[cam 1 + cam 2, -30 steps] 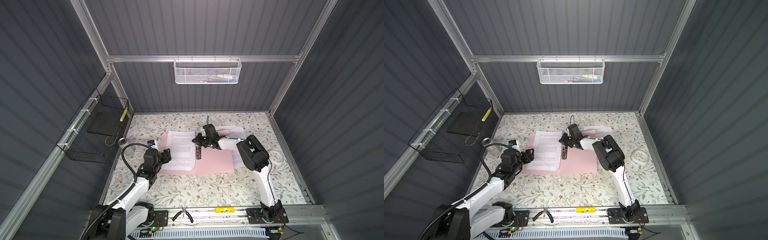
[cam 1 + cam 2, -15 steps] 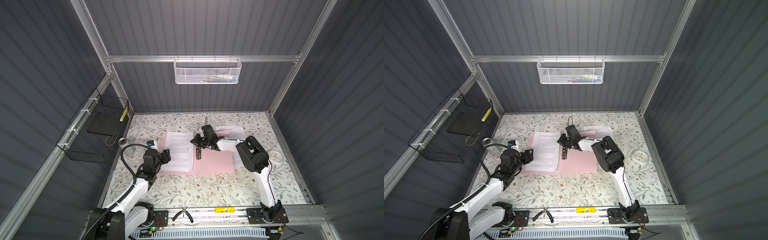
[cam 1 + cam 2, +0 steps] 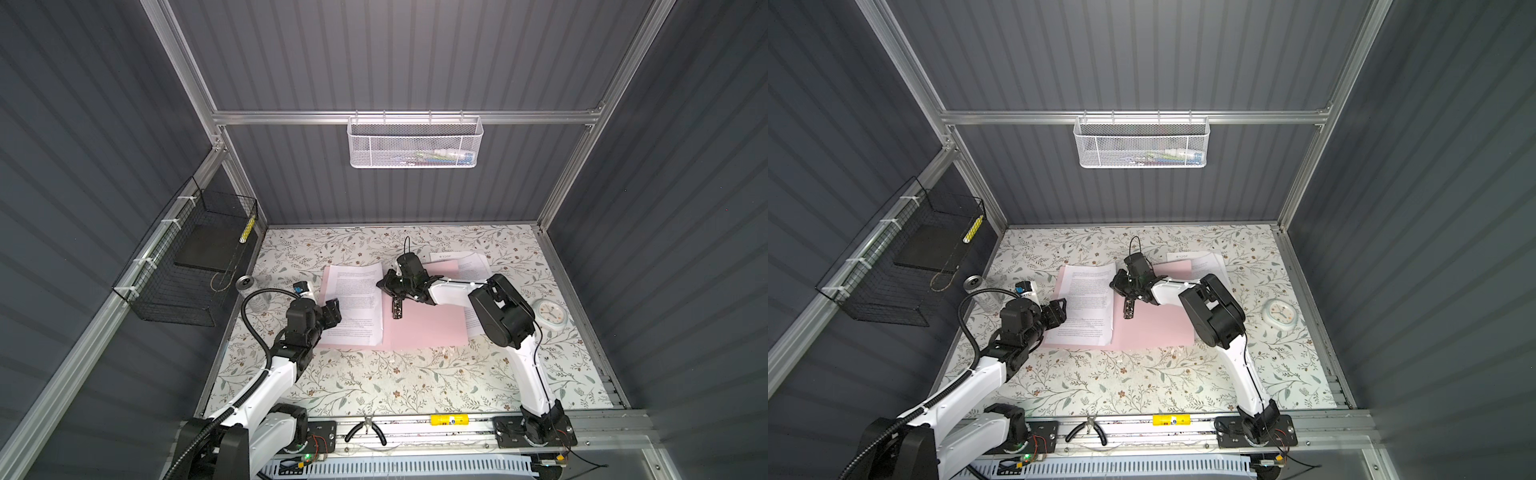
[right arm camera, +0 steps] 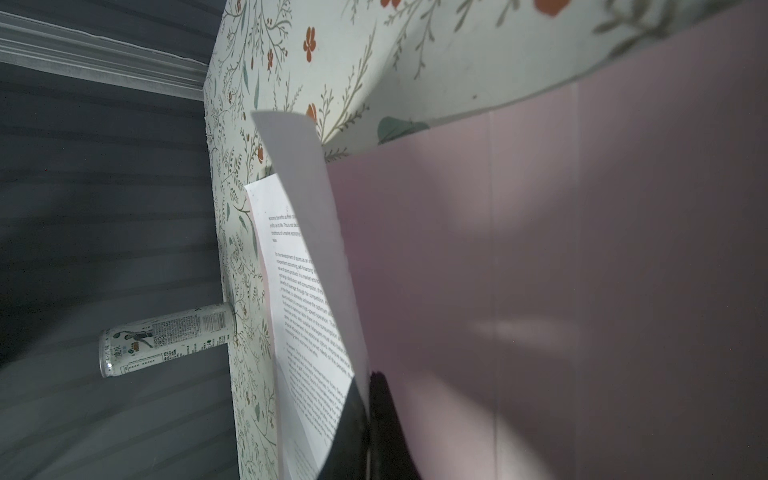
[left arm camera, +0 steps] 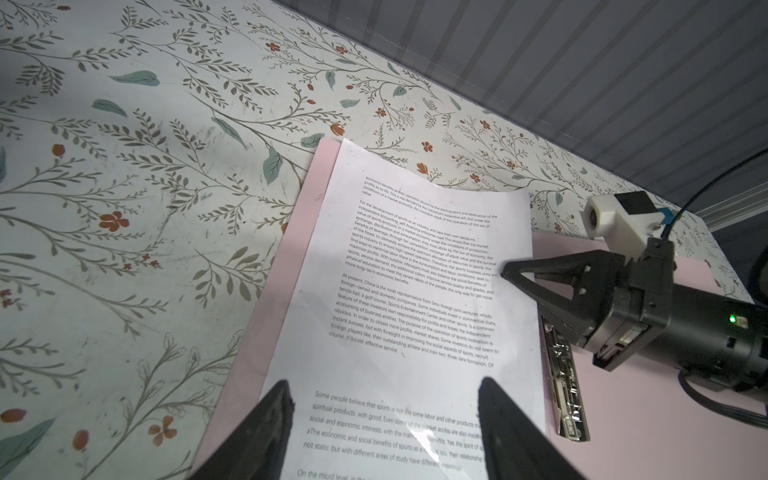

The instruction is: Put the files into the folder

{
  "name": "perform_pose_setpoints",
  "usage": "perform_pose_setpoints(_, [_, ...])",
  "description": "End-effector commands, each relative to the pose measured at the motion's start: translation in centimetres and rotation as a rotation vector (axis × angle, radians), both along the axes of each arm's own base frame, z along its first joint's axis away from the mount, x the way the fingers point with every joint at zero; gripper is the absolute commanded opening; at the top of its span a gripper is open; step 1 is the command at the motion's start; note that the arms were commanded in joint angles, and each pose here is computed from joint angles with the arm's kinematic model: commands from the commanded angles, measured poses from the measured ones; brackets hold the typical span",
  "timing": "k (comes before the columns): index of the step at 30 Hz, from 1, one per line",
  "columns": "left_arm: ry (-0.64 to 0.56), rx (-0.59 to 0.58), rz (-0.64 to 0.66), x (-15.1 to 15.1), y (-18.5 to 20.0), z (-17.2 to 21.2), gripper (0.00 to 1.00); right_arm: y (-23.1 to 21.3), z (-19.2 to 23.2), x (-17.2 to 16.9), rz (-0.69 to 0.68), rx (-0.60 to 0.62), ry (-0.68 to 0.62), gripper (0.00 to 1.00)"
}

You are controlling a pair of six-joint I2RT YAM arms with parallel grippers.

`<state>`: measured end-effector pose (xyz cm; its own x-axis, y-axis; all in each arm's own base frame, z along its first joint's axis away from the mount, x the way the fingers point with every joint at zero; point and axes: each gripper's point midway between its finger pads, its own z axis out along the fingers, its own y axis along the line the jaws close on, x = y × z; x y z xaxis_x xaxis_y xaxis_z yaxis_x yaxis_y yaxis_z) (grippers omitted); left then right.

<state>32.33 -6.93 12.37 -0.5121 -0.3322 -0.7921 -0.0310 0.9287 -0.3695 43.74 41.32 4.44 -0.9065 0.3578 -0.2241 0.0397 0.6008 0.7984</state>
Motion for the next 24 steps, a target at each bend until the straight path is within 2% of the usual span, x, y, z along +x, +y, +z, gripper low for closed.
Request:
perform_pose_setpoints(1, [0.006,0.007,0.019,-0.23,0.51,-0.23,0.71,0.53,-0.16,0.63,-0.028,0.015,-0.004,0.0])
perform_pose_setpoints(24, [0.015,0.013,0.017,-0.14,0.51,-0.57,0.71,1.51,-0.67,0.77,-0.026,0.027,0.016,0.0])
